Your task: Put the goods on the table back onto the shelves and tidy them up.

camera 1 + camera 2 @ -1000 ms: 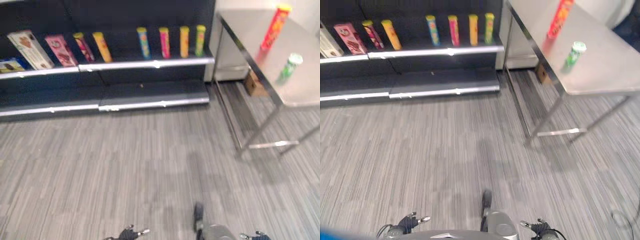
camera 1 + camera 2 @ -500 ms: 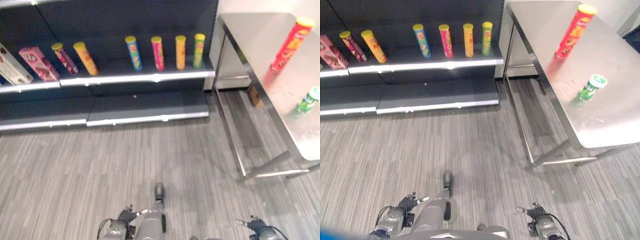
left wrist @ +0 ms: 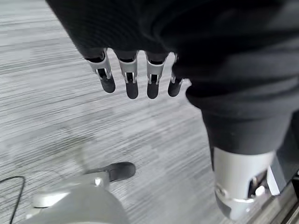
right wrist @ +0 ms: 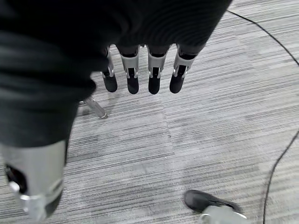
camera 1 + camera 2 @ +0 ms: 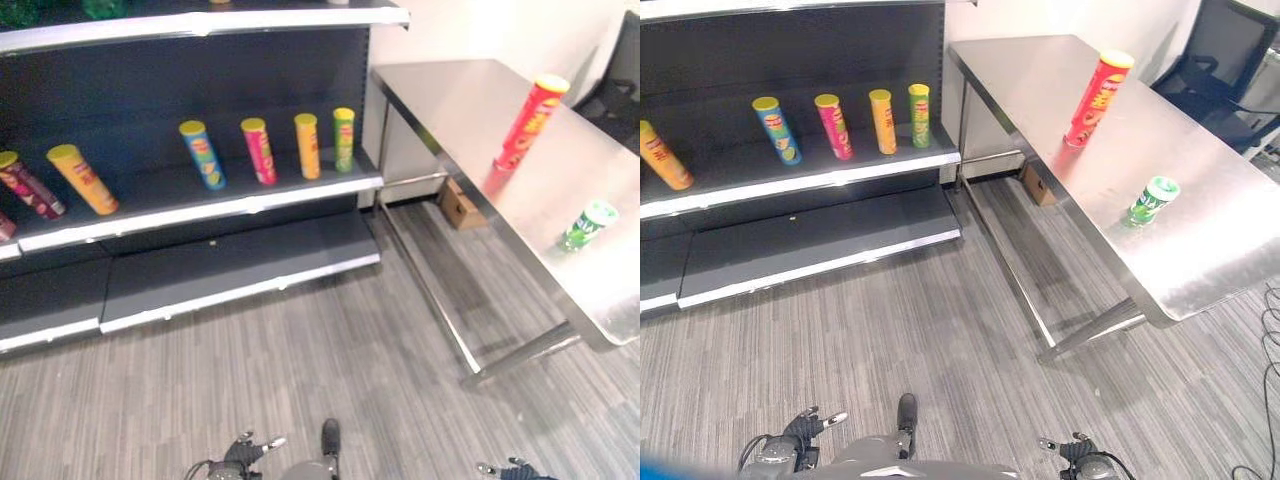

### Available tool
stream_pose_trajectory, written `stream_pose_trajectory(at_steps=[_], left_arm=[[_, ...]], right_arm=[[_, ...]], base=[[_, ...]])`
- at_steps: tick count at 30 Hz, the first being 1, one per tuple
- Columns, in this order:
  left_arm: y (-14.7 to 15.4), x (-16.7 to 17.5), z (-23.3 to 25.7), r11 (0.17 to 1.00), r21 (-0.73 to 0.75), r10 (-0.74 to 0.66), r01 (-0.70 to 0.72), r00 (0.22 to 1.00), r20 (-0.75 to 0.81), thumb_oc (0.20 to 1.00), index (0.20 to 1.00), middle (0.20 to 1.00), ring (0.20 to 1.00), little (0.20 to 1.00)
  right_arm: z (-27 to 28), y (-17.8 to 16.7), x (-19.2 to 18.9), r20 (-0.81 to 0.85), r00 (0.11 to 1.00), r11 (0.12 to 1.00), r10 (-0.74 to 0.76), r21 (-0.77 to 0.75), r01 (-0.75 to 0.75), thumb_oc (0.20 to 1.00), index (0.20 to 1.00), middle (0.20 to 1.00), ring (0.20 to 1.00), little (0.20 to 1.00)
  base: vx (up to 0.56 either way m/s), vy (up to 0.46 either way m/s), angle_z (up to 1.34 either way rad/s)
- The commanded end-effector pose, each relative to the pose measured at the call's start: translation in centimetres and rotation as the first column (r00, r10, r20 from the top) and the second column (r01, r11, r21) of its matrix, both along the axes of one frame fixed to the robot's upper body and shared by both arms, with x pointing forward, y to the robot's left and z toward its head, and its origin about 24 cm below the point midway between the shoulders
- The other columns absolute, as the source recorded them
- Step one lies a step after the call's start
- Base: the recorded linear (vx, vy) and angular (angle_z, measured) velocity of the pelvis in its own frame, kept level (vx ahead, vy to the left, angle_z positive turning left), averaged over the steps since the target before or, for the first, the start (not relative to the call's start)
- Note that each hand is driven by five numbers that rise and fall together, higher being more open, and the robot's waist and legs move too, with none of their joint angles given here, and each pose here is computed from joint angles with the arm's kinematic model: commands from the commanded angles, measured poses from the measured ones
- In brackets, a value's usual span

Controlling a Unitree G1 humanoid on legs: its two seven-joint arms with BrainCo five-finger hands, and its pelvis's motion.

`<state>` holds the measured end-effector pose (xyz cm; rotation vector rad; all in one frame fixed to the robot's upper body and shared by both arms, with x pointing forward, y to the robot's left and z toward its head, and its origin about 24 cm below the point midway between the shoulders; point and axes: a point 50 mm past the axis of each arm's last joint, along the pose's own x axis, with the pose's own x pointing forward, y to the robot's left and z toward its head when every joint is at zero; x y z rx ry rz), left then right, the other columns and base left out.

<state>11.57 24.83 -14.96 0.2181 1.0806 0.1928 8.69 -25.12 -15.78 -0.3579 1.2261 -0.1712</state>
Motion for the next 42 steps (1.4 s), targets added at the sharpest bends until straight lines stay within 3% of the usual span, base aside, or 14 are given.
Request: stream_pose_trajectory(at_steps=[1,12,24,32,38,42], left_arm=[[0.6,1.1,0.5,0.999,0.023,-0.041,0.041,0.999,0.012,1.0,1.0,1.0,1.0,1.0],[0.2,2.4,0.8,0.99,0.05,-0.13,0.129,0.991,0.021,1.0,1.0,1.0,1.0,1.0],[-0.7,0.6,-0.1,0.991,0.024,-0.129,0.129,0.991,-0.031,1.0,1.0,1.0,1.0,1.0],[-0.8,2.3,0.6,0.997,-0.007,-0.074,0.075,0.996,0.053,1.0,1.0,1.0,1.0,1.0],[-1.0,2.0,0.4,0.996,-0.001,-0.087,0.087,0.996,0.034,1.0,1.0,1.0,1.0,1.0],[-0.9,0.9,0.0,0.997,-0.005,-0.073,0.073,0.997,0.004,1.0,1.0,1.0,1.0,1.0]], right_arm=[[1.1,-1.9,2.0,0.08,0.996,0.998,-0.047,-0.038,0.051,1.0,1.0,1.0,1.0,1.0],[0.8,-1.4,1.2,0.065,0.994,0.996,-0.086,-0.023,0.087,1.0,1.0,1.0,1.0,1.0],[1.4,-2.9,1.3,0.104,0.988,0.992,-0.11,-0.044,0.115,1.0,1.0,1.0,1.0,1.0],[1.7,-3.8,1.5,0.099,0.991,0.993,-0.09,-0.064,0.097,1.0,1.0,1.0,1.0,1.0],[1.6,-4.2,0.8,0.05,0.996,0.993,-0.075,-0.09,0.079,1.0,1.0,1.0,1.0,1.0],[1.4,-4.3,-0.4,0.093,0.965,0.967,-0.244,-0.051,0.249,1.0,1.0,1.0,1.0,1.0]], base=[[0.39,0.703,0.1],[0.16,0.102,-0.31],[0.24,-0.165,0.27],[0.12,-0.231,0.1],[0.08,0.05,0.04],[0.19,0.334,-0.67]])
